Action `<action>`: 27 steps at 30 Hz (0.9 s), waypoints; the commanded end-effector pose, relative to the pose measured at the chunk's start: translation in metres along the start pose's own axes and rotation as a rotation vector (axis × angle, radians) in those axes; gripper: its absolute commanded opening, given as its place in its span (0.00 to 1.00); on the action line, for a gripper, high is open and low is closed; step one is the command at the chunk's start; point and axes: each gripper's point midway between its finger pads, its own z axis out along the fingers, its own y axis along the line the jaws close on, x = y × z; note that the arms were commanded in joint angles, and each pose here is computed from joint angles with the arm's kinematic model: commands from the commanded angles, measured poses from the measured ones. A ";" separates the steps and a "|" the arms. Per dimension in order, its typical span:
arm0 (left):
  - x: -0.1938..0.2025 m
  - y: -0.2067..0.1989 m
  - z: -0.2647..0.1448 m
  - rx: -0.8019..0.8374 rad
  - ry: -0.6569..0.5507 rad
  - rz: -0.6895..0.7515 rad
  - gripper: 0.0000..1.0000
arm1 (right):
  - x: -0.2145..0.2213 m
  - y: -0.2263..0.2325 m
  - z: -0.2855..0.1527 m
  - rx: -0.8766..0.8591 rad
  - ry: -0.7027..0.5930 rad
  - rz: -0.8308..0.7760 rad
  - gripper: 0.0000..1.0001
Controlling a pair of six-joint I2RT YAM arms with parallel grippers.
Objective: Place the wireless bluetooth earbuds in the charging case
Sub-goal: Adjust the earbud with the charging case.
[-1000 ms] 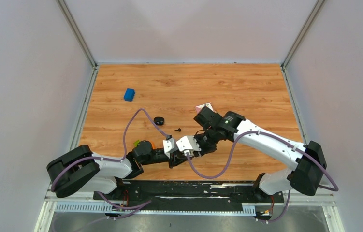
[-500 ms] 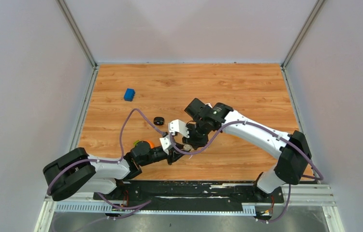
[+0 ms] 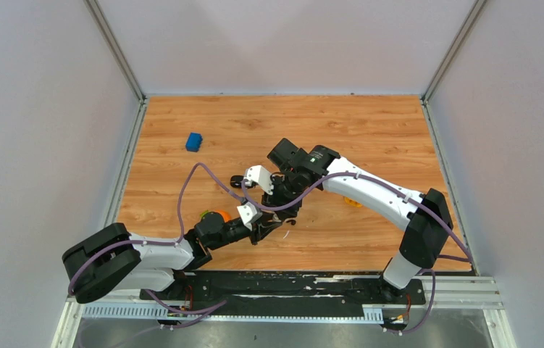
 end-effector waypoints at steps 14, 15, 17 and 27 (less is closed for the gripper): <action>-0.042 -0.025 0.000 0.127 -0.188 0.048 0.00 | 0.003 -0.002 -0.083 0.146 -0.211 -0.206 0.43; -0.042 -0.027 0.000 0.142 -0.191 0.049 0.00 | 0.009 -0.002 -0.078 0.147 -0.221 -0.217 0.45; -0.042 -0.032 0.001 0.167 -0.193 0.042 0.00 | 0.018 -0.001 -0.071 0.143 -0.243 -0.229 0.49; -0.042 -0.044 0.001 0.238 -0.208 0.031 0.00 | 0.020 0.008 -0.048 0.005 -0.274 -0.162 0.56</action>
